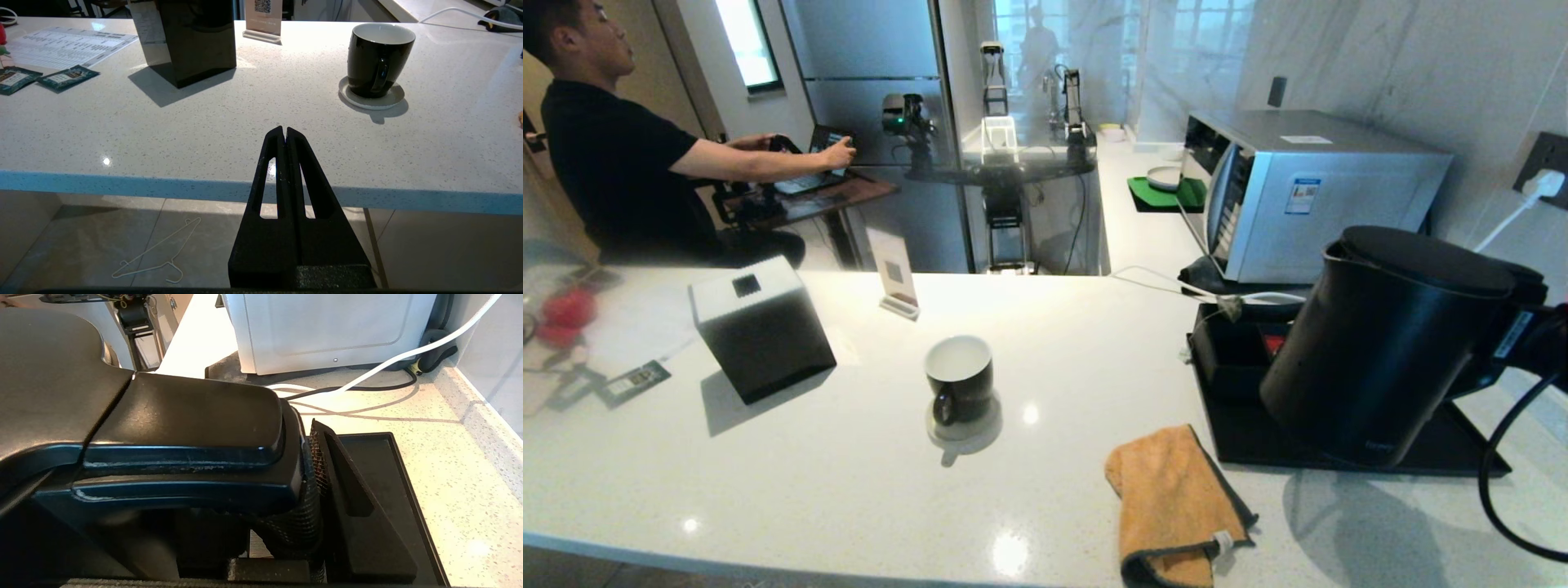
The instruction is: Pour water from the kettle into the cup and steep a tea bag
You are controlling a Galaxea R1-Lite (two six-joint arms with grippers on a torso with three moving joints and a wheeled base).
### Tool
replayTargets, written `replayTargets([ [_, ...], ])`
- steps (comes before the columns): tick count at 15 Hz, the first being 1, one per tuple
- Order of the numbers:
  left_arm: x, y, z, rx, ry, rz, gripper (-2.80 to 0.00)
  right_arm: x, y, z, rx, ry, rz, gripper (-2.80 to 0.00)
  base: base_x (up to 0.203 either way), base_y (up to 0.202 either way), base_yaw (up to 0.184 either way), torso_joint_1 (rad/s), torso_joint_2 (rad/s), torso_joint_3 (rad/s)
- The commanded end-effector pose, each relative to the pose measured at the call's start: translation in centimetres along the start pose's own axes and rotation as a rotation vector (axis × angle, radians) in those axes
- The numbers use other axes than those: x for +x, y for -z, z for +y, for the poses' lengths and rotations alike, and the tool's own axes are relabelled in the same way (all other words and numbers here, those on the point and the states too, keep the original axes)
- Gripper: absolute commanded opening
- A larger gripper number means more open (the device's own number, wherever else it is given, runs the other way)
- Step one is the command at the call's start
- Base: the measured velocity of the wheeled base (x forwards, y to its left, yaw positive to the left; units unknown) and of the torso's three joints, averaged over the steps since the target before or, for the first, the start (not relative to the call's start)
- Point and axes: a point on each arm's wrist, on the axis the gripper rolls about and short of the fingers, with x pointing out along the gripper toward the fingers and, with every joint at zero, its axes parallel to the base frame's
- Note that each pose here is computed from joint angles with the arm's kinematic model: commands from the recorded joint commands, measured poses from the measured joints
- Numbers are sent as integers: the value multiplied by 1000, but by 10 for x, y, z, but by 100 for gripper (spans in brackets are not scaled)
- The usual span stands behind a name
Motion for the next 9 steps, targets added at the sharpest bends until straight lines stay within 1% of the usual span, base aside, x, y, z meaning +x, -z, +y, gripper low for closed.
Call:
replayTargets([
  [1,0,0,0,0,-1,1,-280,-1,2,0,0,0,-1,-280,0,0,0,0,0,0],
  [9,0,0,0,-2,-1,-1,-280,-6,3,0,1,2,3,-280,0,0,0,0,0,0],
])
